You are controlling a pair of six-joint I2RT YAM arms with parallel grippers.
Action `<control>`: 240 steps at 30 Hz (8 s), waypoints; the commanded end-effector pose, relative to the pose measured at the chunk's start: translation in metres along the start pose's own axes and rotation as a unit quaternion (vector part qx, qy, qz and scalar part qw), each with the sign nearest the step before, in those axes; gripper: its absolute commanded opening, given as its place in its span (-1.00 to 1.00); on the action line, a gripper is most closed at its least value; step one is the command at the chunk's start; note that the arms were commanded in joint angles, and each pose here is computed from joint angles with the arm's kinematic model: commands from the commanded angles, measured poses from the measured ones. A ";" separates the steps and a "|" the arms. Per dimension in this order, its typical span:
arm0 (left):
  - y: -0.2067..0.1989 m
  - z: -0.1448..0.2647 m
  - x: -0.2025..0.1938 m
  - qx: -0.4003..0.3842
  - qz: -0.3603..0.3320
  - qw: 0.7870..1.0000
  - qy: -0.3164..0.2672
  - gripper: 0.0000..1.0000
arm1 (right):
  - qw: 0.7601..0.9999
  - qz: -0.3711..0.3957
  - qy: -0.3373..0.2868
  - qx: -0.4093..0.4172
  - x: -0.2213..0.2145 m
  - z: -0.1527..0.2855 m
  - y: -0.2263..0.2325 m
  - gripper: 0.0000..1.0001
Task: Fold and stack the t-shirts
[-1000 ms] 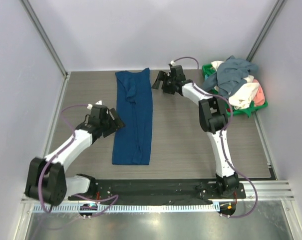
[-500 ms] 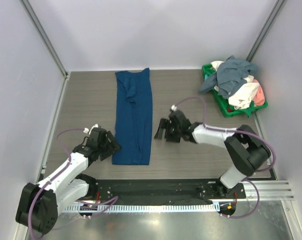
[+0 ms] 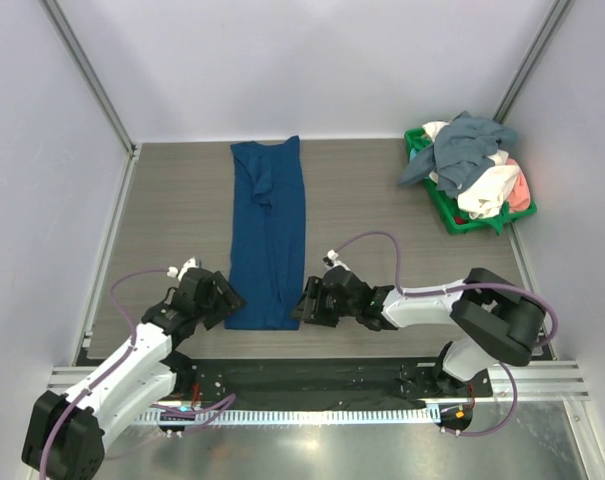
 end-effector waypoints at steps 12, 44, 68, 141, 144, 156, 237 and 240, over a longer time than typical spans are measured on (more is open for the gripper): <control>0.030 0.007 -0.028 0.052 -0.002 0.998 0.040 0.22 | 0.996 -0.015 0.034 -0.076 -0.026 -0.019 -0.048 -0.91; 0.013 0.005 -0.077 0.018 -0.040 0.996 0.082 -0.93 | 0.991 0.022 -0.011 -0.134 -0.021 0.018 -0.080 -0.98; -0.098 0.084 -0.023 -0.013 -0.174 0.983 -0.056 -0.99 | 0.986 0.081 -0.102 -0.102 0.036 0.101 0.003 -0.98; -0.140 -0.072 0.099 -0.060 -0.066 0.996 -0.007 -0.14 | 0.975 0.203 0.015 -0.086 0.223 -0.065 0.049 0.22; -0.131 -0.084 0.092 -0.043 -0.068 0.997 0.006 -0.19 | 0.973 0.209 0.030 -0.091 0.223 -0.086 0.047 0.19; -0.073 -0.097 0.051 0.020 -0.068 0.996 0.047 -0.24 | 0.967 0.224 0.042 -0.118 0.242 -0.119 0.054 0.16; -0.053 -0.058 0.021 -0.022 -0.045 0.998 0.044 -0.99 | 0.996 0.075 0.053 -0.010 0.131 -0.011 -0.057 -0.98; -0.051 -0.043 0.019 -0.010 -0.054 0.997 0.051 -0.99 | 0.996 0.080 0.044 -0.010 0.126 0.008 -0.052 -0.98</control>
Point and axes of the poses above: each gripper's point midway between its finger pads, its own z axis back along the fingers, its own y axis along the line the jaws close on, x = y × z, the point moved 4 cm from there along z, back along the fingers, and after that the axes turned 2 degrees about -z, right-handed, at the moved point
